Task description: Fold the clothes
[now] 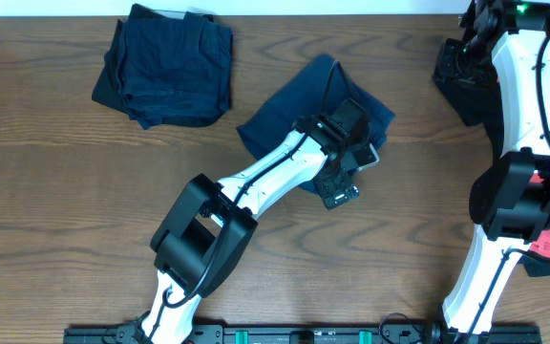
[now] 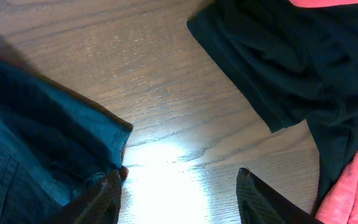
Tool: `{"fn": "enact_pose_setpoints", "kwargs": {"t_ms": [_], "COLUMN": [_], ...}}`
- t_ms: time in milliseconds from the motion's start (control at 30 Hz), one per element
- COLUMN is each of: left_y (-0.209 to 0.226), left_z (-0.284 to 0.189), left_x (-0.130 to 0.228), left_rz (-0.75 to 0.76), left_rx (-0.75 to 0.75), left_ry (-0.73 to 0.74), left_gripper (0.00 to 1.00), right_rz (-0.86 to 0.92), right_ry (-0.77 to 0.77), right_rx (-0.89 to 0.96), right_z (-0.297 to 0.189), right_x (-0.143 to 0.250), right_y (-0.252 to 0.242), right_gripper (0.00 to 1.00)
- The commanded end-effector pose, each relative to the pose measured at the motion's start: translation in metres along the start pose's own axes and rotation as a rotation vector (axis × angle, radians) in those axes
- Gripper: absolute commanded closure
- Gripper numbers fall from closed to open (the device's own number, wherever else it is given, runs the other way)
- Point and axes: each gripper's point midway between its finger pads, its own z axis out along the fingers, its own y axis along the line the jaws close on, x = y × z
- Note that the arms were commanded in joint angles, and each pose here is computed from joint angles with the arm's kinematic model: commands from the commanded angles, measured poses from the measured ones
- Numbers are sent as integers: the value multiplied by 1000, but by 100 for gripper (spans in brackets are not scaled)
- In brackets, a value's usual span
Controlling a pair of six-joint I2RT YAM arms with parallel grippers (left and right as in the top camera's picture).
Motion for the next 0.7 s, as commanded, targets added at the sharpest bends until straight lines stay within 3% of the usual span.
{"fn": "enact_pose_setpoints", "kwargs": {"t_ms": [0, 667], "left_y": [-3, 18], "left_z": [6, 40], "left_x": [8, 21], "left_rz": [-14, -19], "left_rx": [8, -81], "left_ry": [18, 80], "left_gripper": [1, 0], "right_rz": [-14, -14], "right_ry": [-15, -7], "right_rx": [-10, -8], "right_z": [-4, -4], "right_x": [-4, -2], "right_y": [2, 1], "right_gripper": [42, 43]}}
